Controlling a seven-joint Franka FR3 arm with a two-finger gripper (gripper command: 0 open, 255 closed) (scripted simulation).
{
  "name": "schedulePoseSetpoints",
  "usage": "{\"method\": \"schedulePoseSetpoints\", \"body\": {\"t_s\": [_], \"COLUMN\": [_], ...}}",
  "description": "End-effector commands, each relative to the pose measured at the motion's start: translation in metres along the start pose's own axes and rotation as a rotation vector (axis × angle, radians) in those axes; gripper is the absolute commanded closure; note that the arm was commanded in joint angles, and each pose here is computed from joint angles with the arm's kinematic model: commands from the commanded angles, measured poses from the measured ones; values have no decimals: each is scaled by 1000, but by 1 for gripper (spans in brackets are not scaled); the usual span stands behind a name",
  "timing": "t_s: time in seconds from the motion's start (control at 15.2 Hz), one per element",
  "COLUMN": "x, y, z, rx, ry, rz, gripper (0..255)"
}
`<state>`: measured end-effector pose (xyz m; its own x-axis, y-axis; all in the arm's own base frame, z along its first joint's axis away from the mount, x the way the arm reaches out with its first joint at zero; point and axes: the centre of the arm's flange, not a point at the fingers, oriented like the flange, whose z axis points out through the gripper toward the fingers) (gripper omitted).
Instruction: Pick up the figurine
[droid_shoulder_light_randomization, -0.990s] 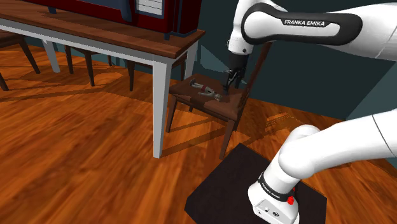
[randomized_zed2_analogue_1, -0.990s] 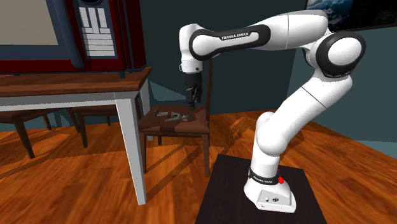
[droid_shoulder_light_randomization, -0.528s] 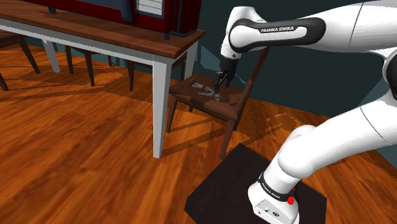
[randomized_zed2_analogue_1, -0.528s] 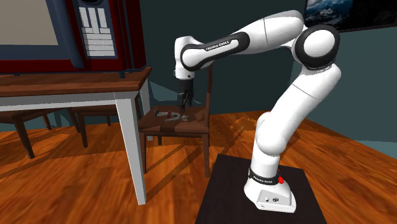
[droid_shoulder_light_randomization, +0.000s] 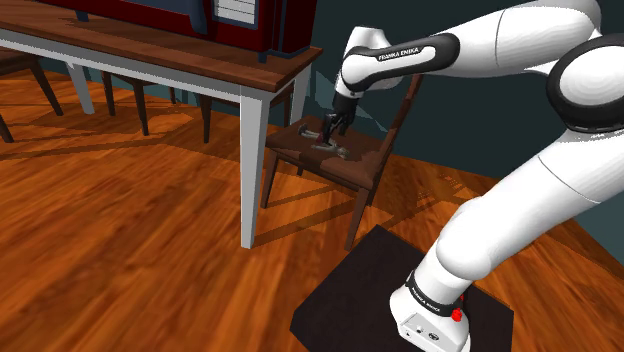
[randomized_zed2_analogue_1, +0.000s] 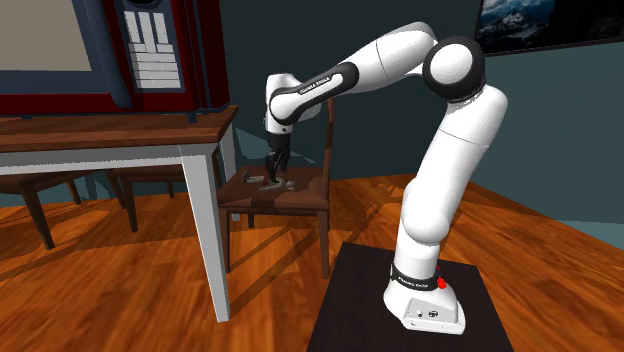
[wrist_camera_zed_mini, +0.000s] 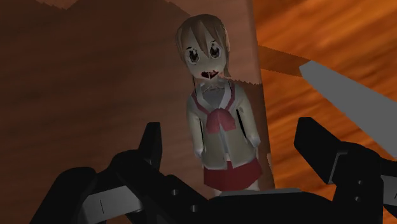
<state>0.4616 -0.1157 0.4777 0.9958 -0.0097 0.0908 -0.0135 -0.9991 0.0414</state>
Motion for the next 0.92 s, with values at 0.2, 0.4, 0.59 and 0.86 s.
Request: {"method": "schedulePoseSetpoints", "body": {"t_s": [0.2,0.4,0.59,0.86], "x": [0,-1,-1,-1], "y": [0,-1,-1,-1], "z": [26,40,39,39], "rx": [0,0,0,0], "ry": [4,4,4,4], "rz": [0,0,0,0], "gripper": [0,0,255,255]}}
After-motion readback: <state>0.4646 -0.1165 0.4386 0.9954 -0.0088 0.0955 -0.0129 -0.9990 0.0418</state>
